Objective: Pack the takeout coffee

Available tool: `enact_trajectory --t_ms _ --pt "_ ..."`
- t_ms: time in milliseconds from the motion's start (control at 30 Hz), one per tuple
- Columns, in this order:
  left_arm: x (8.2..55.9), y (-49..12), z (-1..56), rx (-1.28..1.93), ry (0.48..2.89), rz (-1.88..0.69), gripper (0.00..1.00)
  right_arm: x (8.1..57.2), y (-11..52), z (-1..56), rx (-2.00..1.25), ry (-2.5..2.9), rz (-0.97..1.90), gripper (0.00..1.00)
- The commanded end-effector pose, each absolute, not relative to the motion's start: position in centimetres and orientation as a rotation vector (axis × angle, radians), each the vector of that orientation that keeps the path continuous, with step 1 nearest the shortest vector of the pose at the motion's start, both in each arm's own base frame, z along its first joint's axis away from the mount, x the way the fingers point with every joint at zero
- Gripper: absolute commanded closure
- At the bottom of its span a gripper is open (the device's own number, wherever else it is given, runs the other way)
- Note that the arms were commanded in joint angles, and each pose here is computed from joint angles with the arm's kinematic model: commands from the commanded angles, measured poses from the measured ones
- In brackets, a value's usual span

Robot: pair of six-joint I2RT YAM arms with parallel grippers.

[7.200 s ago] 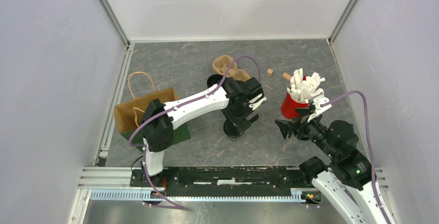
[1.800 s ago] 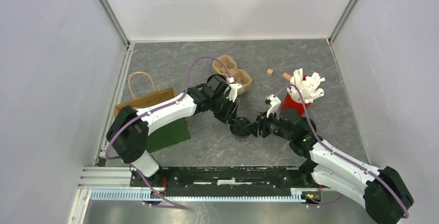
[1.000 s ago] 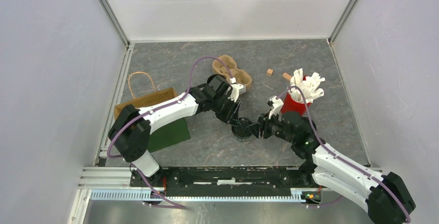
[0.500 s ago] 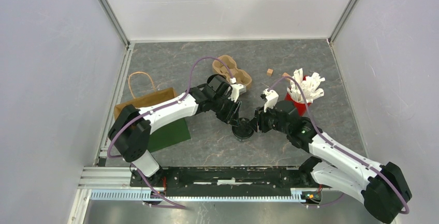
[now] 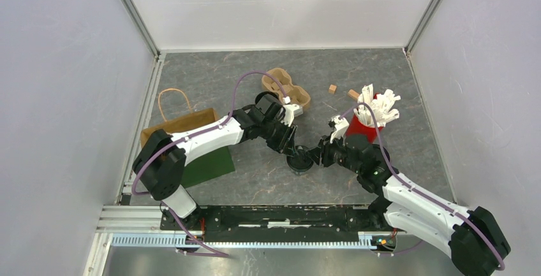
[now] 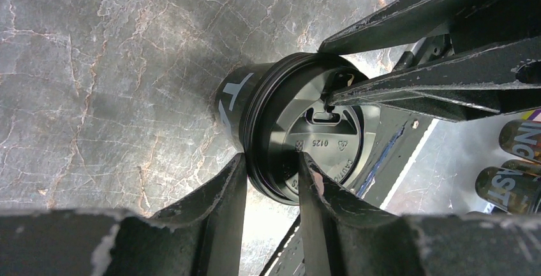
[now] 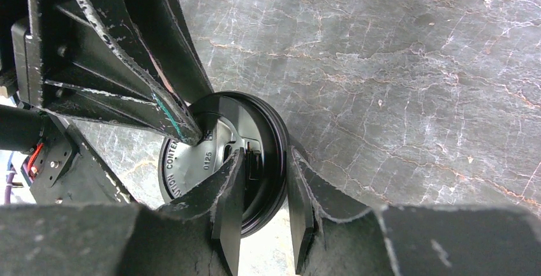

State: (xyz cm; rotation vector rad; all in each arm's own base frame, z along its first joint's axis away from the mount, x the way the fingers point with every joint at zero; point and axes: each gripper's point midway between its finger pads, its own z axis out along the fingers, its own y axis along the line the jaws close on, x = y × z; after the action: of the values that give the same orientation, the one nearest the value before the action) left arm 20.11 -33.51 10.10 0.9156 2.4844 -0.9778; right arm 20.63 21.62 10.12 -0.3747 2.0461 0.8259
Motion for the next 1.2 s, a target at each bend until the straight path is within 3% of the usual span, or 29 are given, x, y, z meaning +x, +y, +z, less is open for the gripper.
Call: enact_trajectory --t_ms 0,167,467,500,567,700,900,1167 --pt "18.7 -31.1 6.5 0.892 2.658 -0.84 0.6 18.9 20.2 6.6 -0.403 2.197 0.761 0.65" --pt "20.3 -32.9 10.5 0.898 2.562 -0.885 0.47 20.2 20.8 10.1 -0.448 2.155 0.735 0.57" --pt "25.4 -33.7 20.4 0.81 2.358 -0.734 0.28 20.6 21.2 14.7 -0.522 2.086 0.729 0.21" --pt "26.0 -33.4 21.5 0.784 2.339 -0.696 0.25 20.5 21.2 14.9 -0.537 2.083 0.729 0.18" --pt "27.0 -32.3 23.6 0.731 2.3 -0.618 0.01 20.4 21.3 15.5 -0.566 2.073 0.716 0.1" --pt "28.8 -28.5 27.7 0.606 2.205 -0.406 0.0 20.5 21.4 16.9 -0.594 2.046 0.664 0.02" --pt "28.1 -23.4 33.5 0.515 2.081 -0.268 0.0 20.4 22.8 17.4 -0.678 2.056 0.56 0.02" --pt "25.2 -18.8 34.4 0.534 2.076 -0.181 0.0 20.0 24.8 16.5 -0.801 2.062 0.417 0.02"
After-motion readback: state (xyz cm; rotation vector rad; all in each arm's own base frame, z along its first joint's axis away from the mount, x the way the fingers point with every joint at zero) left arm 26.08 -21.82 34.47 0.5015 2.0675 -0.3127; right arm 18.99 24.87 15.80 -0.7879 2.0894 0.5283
